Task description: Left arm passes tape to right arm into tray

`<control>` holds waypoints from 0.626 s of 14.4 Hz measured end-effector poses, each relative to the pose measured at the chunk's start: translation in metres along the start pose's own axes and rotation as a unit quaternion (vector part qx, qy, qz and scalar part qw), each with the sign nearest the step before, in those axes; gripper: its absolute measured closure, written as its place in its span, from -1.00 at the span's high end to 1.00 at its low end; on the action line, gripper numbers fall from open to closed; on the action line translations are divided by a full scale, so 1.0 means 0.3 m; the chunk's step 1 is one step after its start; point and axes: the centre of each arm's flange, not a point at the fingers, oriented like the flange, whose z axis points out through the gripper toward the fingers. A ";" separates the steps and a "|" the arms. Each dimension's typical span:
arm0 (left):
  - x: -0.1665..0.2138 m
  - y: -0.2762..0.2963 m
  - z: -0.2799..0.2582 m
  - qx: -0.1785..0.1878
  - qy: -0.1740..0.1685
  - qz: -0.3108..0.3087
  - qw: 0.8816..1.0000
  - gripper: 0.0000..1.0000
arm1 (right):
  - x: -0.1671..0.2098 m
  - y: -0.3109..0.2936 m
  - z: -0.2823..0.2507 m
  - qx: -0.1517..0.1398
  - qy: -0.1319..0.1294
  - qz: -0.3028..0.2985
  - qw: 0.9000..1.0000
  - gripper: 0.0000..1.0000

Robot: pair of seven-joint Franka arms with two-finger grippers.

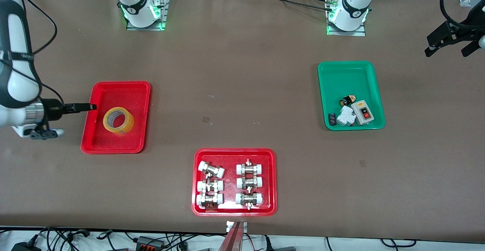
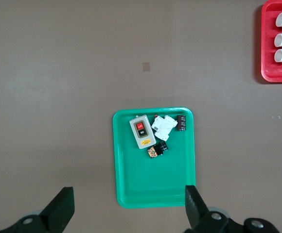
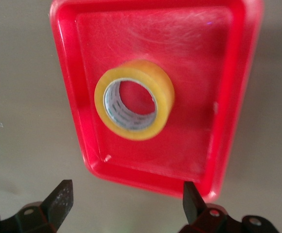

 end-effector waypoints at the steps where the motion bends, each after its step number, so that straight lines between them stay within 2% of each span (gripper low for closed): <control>1: 0.003 0.001 0.001 0.002 -0.001 0.001 1.000 1.00 | -0.029 -0.020 -0.082 -0.015 0.010 0.005 1.000 1.00; 5: 0.020 -0.014 0.030 0.001 -0.009 -0.003 1.000 1.00 | -0.153 -0.212 -0.406 -0.086 0.039 0.030 0.995 1.00; 7: 0.028 -0.020 0.040 0.000 -0.011 -0.004 1.000 1.00 | -0.201 -0.347 -0.510 -0.106 0.048 0.035 0.993 1.00; 9: 0.032 -0.032 0.041 0.000 -0.012 -0.007 1.000 1.00 | -0.227 -0.413 -0.594 -0.123 0.072 0.027 0.990 1.00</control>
